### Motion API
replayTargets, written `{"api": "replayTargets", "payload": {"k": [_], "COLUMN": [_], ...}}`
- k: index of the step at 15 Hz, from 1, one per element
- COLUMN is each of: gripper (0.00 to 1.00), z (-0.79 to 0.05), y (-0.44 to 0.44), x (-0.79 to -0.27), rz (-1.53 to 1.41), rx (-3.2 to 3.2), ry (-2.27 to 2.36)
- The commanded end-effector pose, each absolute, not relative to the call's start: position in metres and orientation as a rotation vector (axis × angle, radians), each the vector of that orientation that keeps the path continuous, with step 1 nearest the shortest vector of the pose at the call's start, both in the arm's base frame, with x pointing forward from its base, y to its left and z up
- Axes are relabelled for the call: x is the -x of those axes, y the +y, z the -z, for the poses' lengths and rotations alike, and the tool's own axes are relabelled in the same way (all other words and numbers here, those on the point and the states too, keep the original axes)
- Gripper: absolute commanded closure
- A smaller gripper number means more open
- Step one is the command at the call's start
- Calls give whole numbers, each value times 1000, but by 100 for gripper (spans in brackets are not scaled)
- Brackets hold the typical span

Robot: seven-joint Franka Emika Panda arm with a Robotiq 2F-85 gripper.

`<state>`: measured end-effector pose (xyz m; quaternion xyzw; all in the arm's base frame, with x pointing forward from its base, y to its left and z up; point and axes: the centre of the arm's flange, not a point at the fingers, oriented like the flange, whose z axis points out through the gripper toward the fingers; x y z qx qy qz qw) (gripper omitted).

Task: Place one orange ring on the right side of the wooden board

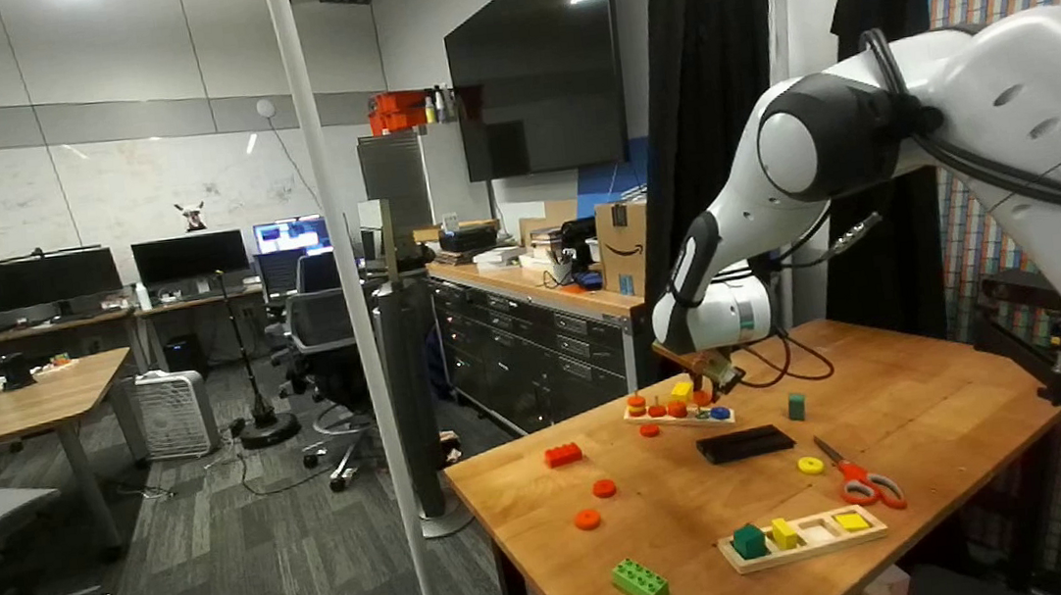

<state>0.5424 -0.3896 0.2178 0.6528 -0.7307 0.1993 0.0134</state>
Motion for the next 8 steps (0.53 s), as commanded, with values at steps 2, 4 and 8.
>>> {"api": "replayTargets", "payload": {"k": [2,4,8], "gripper": [82,82,82], "z": [-212,-209,-207], "y": [-404,-405,-406], "x": [-562,-565,-568], "rz": [-609,-601,-588], "rx": [-2039,-2043,-2054], "ry": [-2297,-2298,-2303]}}
